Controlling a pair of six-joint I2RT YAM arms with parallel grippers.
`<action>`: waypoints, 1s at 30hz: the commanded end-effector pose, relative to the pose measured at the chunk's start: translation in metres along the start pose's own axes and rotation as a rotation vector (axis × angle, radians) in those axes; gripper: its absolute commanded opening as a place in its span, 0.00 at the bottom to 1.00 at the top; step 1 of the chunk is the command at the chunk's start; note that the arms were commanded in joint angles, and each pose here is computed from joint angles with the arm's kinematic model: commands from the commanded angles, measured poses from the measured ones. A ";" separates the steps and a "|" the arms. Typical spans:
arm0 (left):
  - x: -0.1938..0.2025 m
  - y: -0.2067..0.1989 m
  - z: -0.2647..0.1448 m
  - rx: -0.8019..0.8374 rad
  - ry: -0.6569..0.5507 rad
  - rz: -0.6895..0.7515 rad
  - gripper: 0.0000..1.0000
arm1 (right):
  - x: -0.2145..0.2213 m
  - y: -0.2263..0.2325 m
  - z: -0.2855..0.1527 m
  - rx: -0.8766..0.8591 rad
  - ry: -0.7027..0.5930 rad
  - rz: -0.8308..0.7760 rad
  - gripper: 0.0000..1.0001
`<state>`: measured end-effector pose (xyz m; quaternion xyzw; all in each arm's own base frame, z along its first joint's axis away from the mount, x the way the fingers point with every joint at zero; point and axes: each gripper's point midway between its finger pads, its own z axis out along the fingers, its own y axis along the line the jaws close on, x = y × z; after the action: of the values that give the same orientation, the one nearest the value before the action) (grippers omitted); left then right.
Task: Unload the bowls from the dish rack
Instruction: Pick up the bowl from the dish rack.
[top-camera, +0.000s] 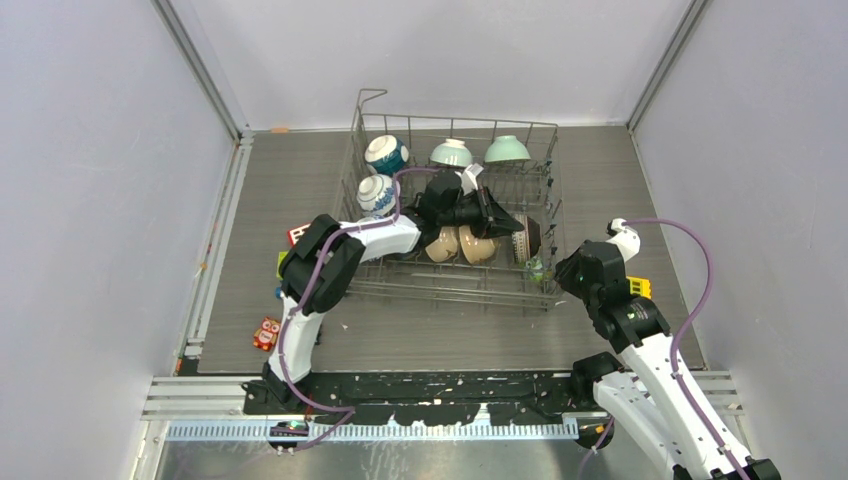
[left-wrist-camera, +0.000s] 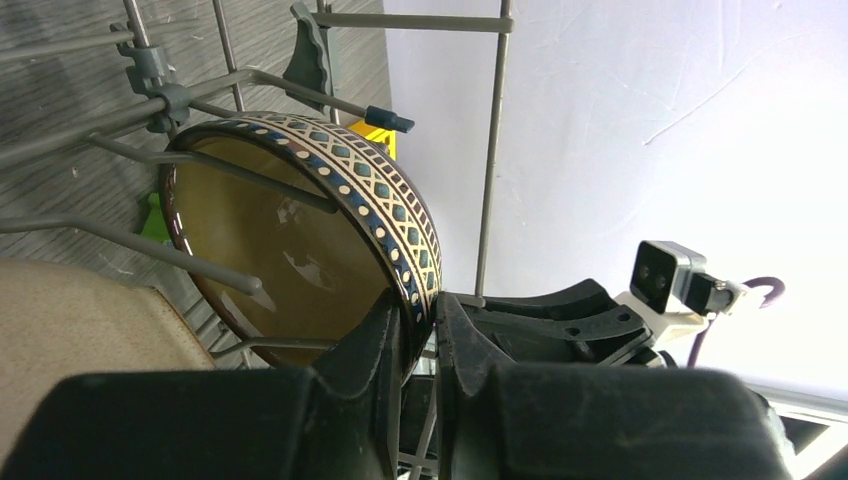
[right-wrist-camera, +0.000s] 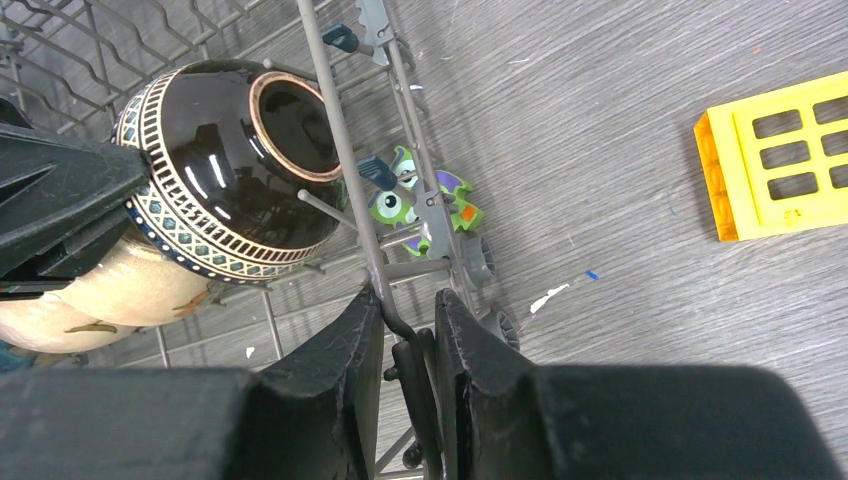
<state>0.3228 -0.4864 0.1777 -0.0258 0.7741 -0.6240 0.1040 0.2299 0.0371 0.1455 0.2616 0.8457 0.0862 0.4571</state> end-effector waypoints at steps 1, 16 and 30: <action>-0.026 -0.198 -0.086 0.542 -0.121 0.288 0.00 | -0.010 -0.008 -0.001 0.043 -0.055 0.049 0.01; -0.026 -0.196 -0.091 0.583 -0.103 0.268 0.00 | -0.010 -0.007 -0.002 0.036 -0.057 0.052 0.01; -0.012 -0.227 -0.110 0.588 -0.076 0.361 0.00 | -0.027 0.020 -0.025 -0.069 -0.034 0.059 0.54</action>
<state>0.3235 -0.4488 0.3361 0.0483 0.6188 -0.7623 0.1832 0.2250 0.0396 0.1475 0.2616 0.8482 0.0954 0.4506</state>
